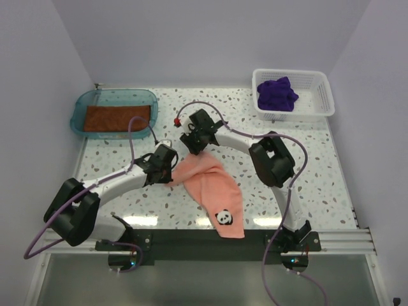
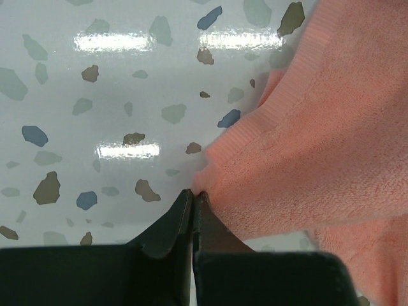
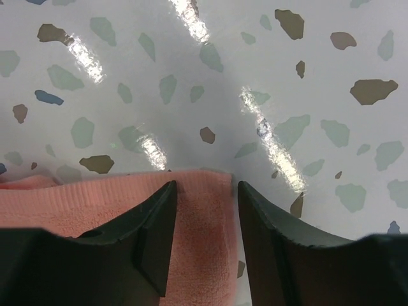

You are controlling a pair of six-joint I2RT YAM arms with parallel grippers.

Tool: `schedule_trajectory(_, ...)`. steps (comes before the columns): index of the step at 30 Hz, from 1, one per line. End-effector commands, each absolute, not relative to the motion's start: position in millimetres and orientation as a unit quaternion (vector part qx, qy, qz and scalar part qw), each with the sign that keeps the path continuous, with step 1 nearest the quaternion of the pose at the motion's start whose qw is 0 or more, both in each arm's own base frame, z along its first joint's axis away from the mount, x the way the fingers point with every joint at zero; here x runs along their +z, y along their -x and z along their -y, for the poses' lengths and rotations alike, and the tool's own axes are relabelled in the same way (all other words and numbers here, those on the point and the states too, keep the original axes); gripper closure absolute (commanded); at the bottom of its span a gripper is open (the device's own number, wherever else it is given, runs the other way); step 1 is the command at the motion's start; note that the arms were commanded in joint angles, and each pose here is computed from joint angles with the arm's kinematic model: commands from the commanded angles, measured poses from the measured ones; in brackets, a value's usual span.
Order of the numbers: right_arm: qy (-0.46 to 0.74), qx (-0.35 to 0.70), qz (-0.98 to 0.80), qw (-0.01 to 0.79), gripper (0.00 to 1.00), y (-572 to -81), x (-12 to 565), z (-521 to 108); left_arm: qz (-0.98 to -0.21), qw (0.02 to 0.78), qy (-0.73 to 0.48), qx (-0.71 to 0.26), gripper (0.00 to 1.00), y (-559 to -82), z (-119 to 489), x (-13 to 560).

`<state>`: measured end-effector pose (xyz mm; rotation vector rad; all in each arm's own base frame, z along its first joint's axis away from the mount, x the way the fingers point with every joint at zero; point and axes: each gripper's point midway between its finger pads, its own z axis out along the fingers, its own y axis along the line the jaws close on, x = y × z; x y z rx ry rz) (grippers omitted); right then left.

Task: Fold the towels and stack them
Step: Flatten out the crumpled towel

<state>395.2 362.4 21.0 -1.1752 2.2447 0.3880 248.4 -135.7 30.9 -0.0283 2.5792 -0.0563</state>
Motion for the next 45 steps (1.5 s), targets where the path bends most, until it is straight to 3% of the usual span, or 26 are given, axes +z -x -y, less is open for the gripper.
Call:
schedule_trajectory(1, 0.459, 0.112, -0.847, 0.244, 0.55, -384.4, -7.7, -351.9, -0.949, 0.313, 0.02, -0.031, 1.0, -261.8, 137.5, 46.0)
schedule_trajectory(3, 0.459, 0.105, -0.851, 0.234, 0.63, -380.2, -13.0, -347.2, -0.948, 0.316, 0.021, -0.026, 1.0, -262.4, 135.0, 47.5)
schedule_trajectory(7, 0.456, 0.101, -0.853, 0.232, 0.94, -376.1, -12.6, -340.9, -0.945, 0.325, 0.023, -0.024, 1.0, -267.9, 134.8, 55.0)
schedule_trajectory(9, 0.45, 0.09, -0.852, 0.25, 1.0, -384.0, 1.8, -338.6, -0.943, 0.331, 0.024, -0.023, 1.0, -273.5, 135.0, 61.4)
schedule_trajectory(14, 0.408, 0.085, -0.848, 0.328, 1.0, -416.4, 74.2, -331.8, -0.922, 0.384, 0.026, -0.031, 1.0, -312.7, 143.0, 110.5)
schedule_trajectory(20, 0.317, 0.067, -0.823, 0.466, 1.0, -451.3, 214.8, -287.2, -0.872, 0.488, 0.024, -0.022, 1.0, -370.8, 148.2, 206.8)
schedule_trajectory(28, 0.242, 0.059, -0.747, 0.616, 1.0, -431.7, 383.7, -235.9, -0.764, 0.643, -0.014, -0.05, 1.0, -411.7, 162.2, 366.8)
schedule_trajectory(32, 0.221, 0.065, -0.706, 0.669, 1.0, -405.3, 444.8, -215.6, -0.7, 0.709, -0.046, -0.077, 1.0, -397.7, 163.2, 441.6)
schedule_trajectory(35, 0.22, 0.079, -0.678, 0.697, 1.0, -376.7, 475.9, -202.2, -0.628, 0.766, -0.072, -0.117, 1.0, -357.2, 156.2, 504.0)
schedule_trajectory(45, 0.292, 0.173, -0.596, 0.727, 1.0, -263.9, 519.8, -184.0, -0.494, 0.814, -0.214, -0.219, 1.0, -237.3, 161.2, 561.6)
